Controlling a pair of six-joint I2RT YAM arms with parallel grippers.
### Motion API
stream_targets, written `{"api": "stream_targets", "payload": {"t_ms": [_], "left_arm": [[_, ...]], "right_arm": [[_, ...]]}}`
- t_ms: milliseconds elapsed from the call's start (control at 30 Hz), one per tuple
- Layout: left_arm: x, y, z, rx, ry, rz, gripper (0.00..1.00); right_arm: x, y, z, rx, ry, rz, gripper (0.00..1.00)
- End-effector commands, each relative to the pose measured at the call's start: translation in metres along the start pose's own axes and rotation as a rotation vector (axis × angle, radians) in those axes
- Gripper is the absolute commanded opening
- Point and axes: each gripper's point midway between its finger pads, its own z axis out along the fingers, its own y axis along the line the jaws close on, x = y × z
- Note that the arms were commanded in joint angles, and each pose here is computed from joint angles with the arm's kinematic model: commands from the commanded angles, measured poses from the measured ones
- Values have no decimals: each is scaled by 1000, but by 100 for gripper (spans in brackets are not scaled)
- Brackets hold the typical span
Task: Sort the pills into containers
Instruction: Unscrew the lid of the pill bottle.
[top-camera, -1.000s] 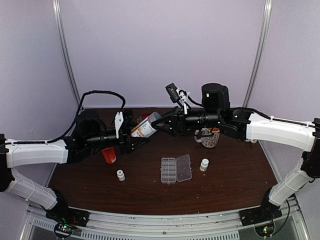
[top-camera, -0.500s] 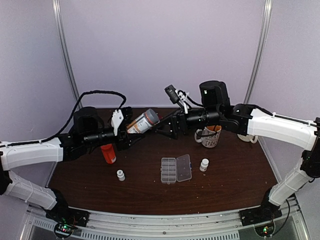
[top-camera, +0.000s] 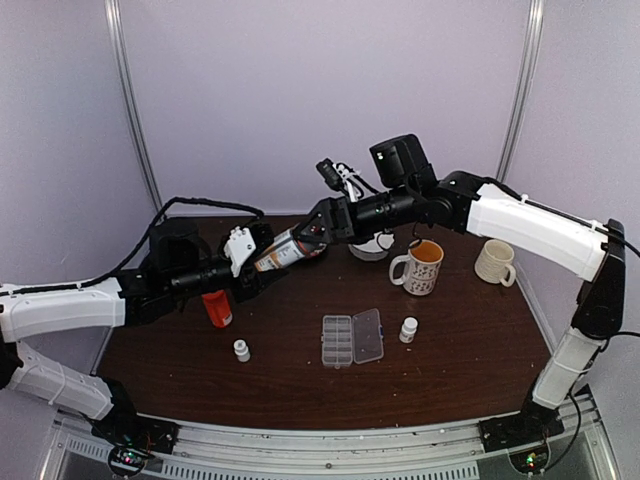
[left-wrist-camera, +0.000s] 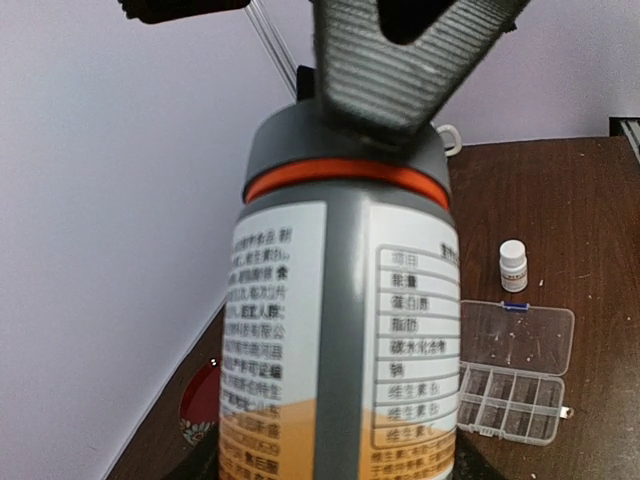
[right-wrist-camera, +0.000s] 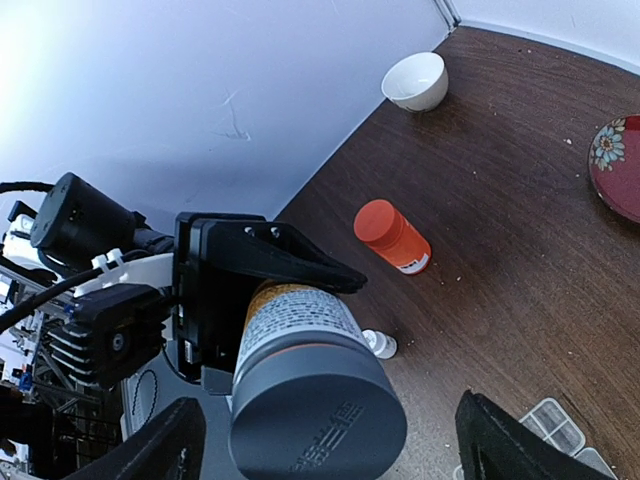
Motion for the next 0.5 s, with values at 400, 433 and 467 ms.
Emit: {"api": "stream_targets", "payload": {"t_ms": [400, 433, 467], "left_arm": [[-18, -5, -5, 18, -80, 46, 11], [-19, -6, -5, 23, -84, 35, 10], [-21, -8, -5, 34, -91, 23, 10]], "right_arm": [[14, 3, 5, -37, 99, 28, 34], [16, 4, 4, -48, 106, 13, 30], [18, 6, 4, -62, 110, -9, 29]]}}
